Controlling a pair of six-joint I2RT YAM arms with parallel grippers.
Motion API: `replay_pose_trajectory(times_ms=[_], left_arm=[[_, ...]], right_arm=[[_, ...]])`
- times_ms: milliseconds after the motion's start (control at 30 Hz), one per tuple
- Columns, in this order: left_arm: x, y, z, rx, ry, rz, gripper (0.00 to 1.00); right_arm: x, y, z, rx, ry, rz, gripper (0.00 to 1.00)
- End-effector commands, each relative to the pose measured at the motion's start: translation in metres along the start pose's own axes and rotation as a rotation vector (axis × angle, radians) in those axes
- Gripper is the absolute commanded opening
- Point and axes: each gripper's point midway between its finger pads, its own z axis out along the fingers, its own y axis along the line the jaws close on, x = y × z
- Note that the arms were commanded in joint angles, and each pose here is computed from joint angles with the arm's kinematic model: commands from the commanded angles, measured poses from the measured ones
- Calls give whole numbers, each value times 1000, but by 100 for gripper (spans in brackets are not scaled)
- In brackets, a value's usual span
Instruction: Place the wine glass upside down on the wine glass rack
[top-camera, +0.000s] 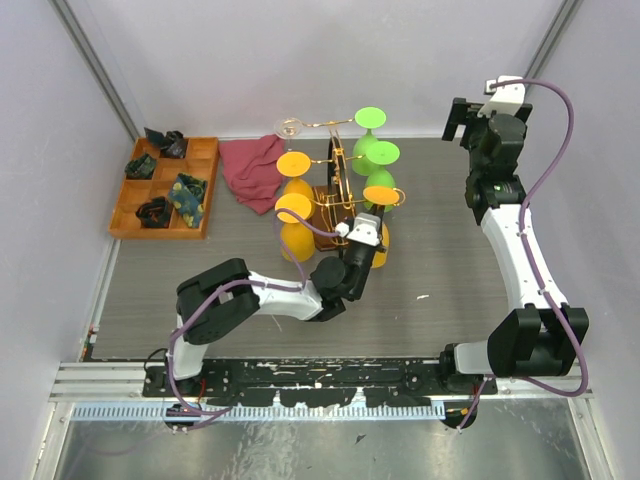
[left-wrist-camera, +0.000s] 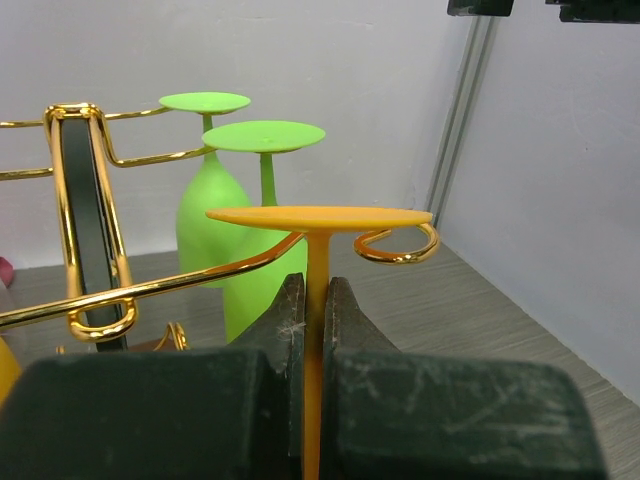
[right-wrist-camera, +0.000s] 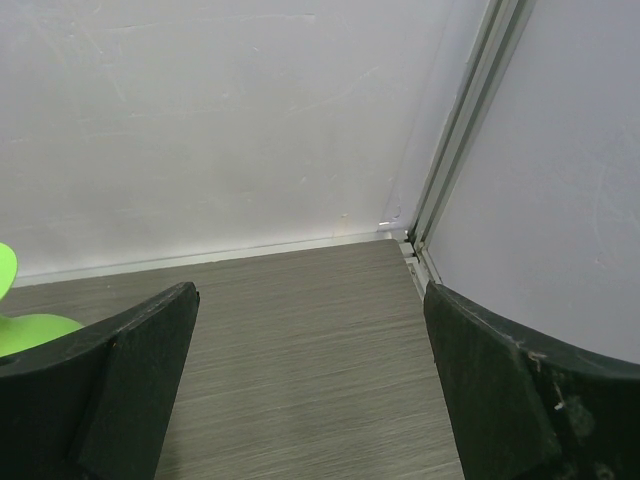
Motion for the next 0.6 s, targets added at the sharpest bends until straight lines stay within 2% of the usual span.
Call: replay_pose_trajectory(times_ms=[0,200,400,567], left_arm=[[-2,-5,11,-3,-46,-64,0],[7,-13,20,26,-54,-62,1],[18,-22,25,72,-47,-55,16],[26,-33,25,123,-35,-56,20]], right_arm=[[-29,-6,-3,13,-94,-7,100],[-31,-8,-3,20,-119,-22,100],[-27,-8,-3,21,-124,-36,100],[-27,-8,-3,22,-127,-41,100]])
